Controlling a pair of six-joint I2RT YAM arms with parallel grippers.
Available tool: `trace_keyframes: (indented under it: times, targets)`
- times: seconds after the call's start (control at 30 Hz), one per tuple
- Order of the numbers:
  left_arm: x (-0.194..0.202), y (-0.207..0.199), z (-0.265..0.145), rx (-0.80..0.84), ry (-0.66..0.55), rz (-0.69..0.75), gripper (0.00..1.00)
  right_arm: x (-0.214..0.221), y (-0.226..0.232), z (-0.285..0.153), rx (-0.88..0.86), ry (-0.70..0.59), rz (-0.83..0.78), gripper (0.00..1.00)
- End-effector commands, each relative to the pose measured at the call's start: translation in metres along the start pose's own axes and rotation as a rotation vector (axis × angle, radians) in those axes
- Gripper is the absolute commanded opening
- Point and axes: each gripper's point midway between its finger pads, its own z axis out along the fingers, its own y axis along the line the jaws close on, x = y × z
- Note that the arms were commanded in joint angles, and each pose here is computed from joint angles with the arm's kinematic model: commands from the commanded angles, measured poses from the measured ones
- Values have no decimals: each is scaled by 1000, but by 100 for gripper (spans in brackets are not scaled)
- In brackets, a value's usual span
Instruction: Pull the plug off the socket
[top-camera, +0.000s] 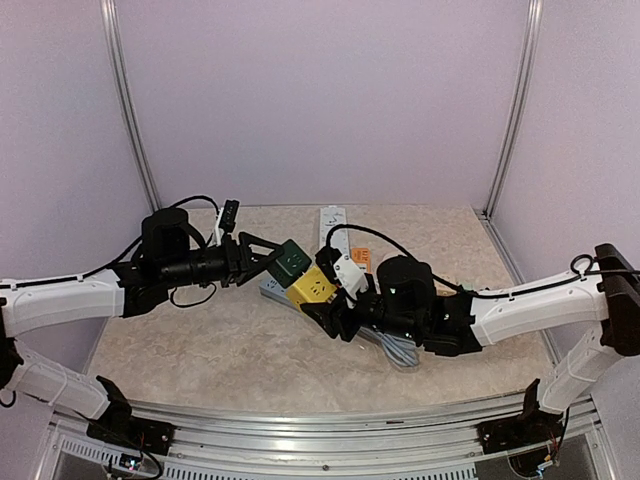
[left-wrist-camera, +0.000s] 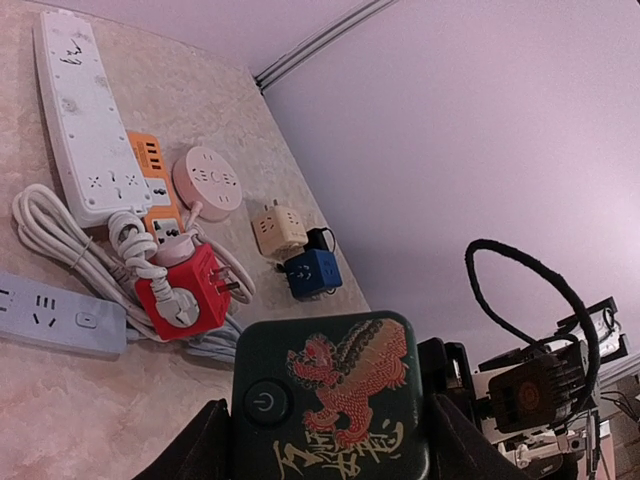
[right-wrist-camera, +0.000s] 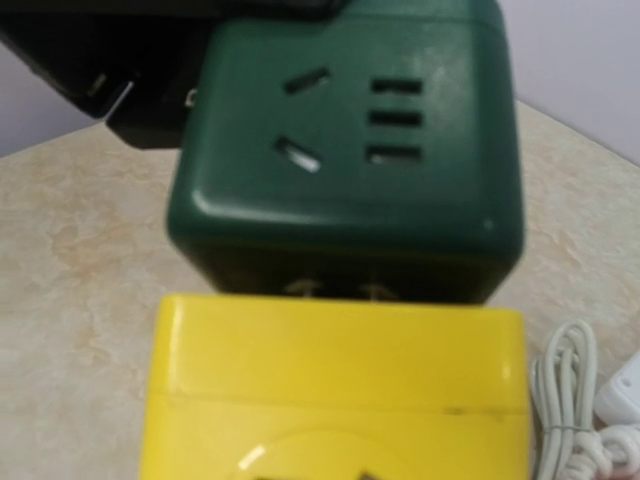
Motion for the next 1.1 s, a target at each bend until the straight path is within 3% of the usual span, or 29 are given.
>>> trace_keyframes:
  times: [0.0, 0.13, 0.67, 1.07]
  targets:
    - [-5, -7, -5, 12, -15, 51, 40, -44, 31, -14, -173, -144, -10, 0]
    - [-6, -7, -6, 9, -20, 50, 39, -44, 26, -9, -143, -122, -10, 0]
    - [-13, 3, -14, -44, -83, 21, 38, -10, -31, 17, 270, 117, 72, 0]
    - [-14, 8, -20, -60, -90, 16, 38, -20, -12, 14, 171, 65, 26, 0]
